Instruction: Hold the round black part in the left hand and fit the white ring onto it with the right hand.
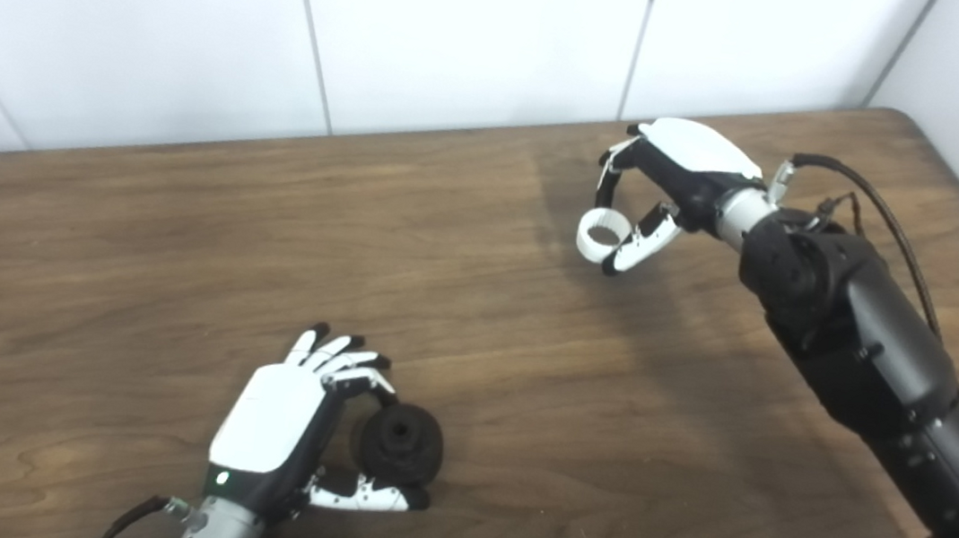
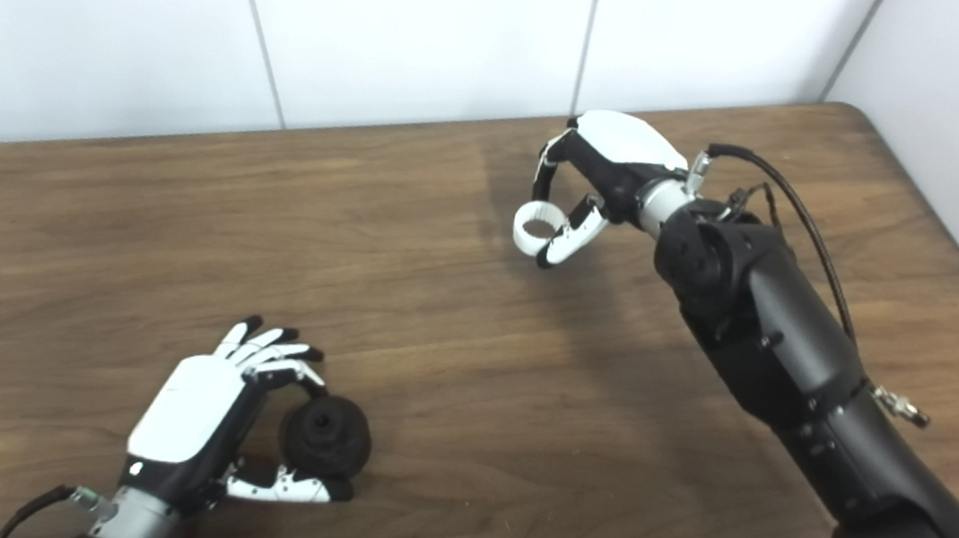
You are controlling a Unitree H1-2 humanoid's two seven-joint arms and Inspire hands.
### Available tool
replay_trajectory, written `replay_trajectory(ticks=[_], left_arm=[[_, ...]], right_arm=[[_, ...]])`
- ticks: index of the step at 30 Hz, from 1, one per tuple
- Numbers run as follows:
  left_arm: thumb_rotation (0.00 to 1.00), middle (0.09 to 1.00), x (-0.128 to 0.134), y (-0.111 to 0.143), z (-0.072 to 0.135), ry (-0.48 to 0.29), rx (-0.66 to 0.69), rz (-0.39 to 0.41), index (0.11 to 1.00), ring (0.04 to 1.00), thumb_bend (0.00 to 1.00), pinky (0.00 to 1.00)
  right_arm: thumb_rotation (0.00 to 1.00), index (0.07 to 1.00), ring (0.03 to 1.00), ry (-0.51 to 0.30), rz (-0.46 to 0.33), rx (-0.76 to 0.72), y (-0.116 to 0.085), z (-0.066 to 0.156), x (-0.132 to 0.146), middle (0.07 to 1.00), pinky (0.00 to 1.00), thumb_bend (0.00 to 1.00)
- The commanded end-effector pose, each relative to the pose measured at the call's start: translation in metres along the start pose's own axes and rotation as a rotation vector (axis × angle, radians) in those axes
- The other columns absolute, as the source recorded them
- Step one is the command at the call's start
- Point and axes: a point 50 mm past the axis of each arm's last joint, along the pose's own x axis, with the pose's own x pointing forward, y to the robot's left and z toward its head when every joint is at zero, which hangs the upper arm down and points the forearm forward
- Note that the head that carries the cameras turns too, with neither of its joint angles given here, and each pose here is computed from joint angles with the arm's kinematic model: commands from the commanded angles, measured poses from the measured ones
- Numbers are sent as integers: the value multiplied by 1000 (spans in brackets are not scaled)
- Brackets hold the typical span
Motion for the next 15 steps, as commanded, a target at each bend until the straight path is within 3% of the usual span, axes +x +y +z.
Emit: replay_trajectory(ticks=[1,15], left_arm=[[52,799,0,-7,2,4,34,-54,484,908,523,1000],[52,799,9,-12,11,4,31,-53,484,908,523,1000]], right_arm=[[138,484,989,-39,-47,-16,-13,11,-6,855,1000,525],[140,484,996,-271,-16,29,12,69,-46,875,1000,522]])
